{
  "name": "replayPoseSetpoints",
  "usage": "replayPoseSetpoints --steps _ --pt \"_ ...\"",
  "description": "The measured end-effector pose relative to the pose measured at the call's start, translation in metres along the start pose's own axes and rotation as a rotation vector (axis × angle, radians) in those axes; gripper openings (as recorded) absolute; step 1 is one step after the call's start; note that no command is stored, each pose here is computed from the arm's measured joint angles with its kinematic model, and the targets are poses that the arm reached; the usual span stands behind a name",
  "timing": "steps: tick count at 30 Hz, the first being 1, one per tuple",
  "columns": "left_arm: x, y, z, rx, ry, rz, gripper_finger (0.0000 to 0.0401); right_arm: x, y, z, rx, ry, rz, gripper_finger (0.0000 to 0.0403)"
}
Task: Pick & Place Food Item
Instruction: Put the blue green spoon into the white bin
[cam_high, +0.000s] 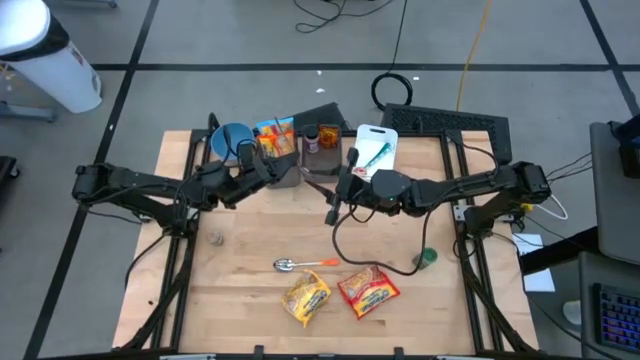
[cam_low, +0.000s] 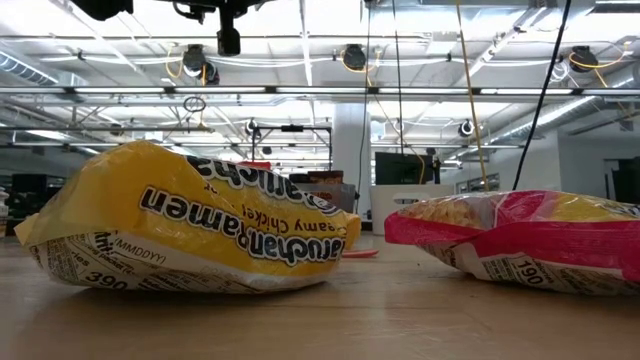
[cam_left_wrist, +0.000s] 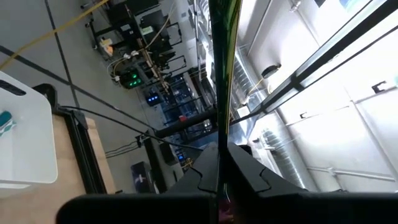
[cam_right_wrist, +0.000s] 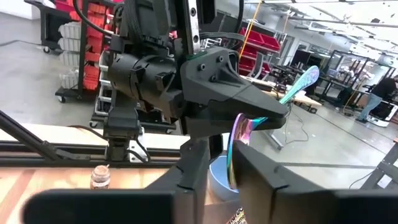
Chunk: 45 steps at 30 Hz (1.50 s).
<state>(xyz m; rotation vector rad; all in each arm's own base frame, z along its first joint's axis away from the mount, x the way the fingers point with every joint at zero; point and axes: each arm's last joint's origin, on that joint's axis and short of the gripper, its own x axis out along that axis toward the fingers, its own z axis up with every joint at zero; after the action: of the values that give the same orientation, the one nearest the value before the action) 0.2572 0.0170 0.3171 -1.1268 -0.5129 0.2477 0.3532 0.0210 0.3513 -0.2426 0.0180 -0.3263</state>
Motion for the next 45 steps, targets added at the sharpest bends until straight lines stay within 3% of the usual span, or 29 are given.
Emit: replayPoseSetpoints --steps 7,13,29,35,40,45 --pt "0.000 0.000 0.000 -0.002 0.015 -0.008 0.0031 0.000 -0.001 0.000 0.005 0.002 -0.003 0.0012" --pt "0.000 -0.001 0.000 0.009 0.015 -0.011 0.0011 0.002 -0.004 -0.001 0.026 -0.001 -0.017 0.0004" --pt "0.002 -0.001 0.001 0.038 0.157 -0.094 0.0201 0.002 -0.004 0.001 0.033 -0.024 -0.012 0.0001" --pt "0.003 0.000 0.002 0.048 0.180 -0.110 0.0264 -0.010 -0.015 0.016 0.029 -0.066 -0.036 0.0001" --pt "0.002 -0.004 0.008 0.115 0.194 -0.172 0.0290 -0.023 -0.032 0.029 0.039 -0.082 -0.065 0.0000" --pt "-0.007 -0.019 0.019 0.232 0.153 -0.234 0.0283 -0.043 -0.049 0.040 0.039 -0.055 -0.078 0.0000"
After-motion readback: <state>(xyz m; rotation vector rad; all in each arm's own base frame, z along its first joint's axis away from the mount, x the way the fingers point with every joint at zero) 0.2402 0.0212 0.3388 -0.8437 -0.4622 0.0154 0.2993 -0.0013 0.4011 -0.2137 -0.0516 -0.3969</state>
